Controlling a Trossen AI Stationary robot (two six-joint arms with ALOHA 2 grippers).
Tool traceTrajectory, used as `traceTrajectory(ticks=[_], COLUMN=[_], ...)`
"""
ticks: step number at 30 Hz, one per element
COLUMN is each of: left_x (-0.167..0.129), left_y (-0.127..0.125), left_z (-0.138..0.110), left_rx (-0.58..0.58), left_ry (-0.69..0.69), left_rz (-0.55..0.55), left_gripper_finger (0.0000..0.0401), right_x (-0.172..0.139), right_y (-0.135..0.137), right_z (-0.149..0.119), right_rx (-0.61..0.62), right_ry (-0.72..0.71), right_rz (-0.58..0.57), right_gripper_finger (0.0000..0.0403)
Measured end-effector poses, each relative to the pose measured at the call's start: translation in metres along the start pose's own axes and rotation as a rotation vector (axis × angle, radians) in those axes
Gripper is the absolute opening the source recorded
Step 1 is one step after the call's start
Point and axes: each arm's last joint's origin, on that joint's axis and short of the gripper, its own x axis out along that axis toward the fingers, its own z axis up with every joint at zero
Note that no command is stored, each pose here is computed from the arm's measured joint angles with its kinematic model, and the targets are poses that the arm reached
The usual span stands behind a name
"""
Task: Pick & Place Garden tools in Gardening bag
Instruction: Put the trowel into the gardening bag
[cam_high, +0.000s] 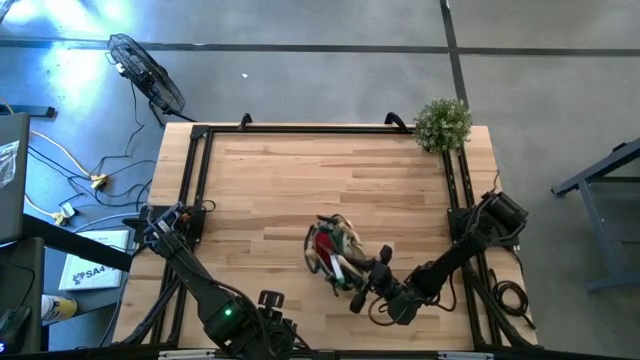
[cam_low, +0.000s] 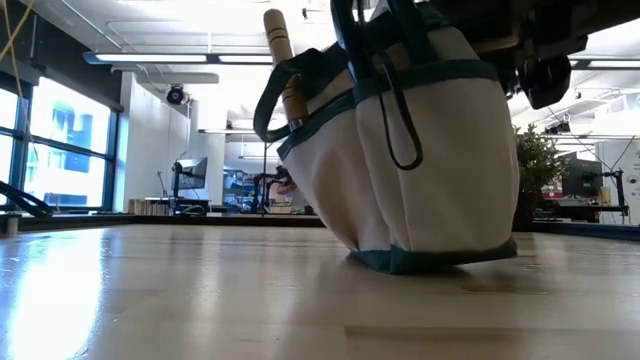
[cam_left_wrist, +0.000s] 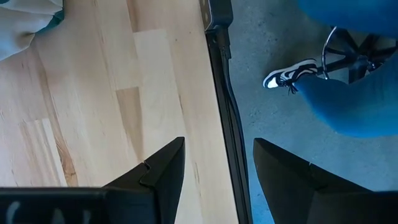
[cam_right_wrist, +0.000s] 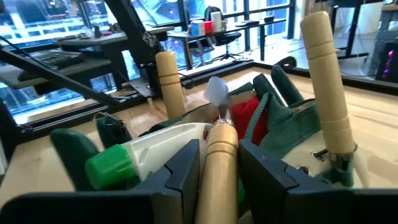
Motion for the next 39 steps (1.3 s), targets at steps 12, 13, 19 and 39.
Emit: traceTrajectory(ticks=[12,13,19,39], left_x=[0.000,0.000,0.000,0.000], left_y=[0.000,0.000,0.000,0.002], left_z=[0.000,0.000,0.000,-0.002], left_rx=[-0.014,-0.015,-0.020,-0.040], left_ry=[0.001,0.001,0.000,0.003], left_rz=[-0.002,-0.002,-0.003,0.045], left_gripper_finger=[0.0184,0.0184,0.0184,0.0184], right_x=[-0.006,-0.007,-0.016,-0.129], right_y=[0.003,0.003,0.006,0.022], right_z=[-0.001,-0.001,0.001,0.043], right_rx=[-0.001,-0.001,-0.001,0.102], right_ry=[0.009,0.008,-0.029,-0.097], right_rz=[0.033,0.032,0.006,0.095], right_gripper_finger=[0.0059,0.0059,0.0059,0.0059])
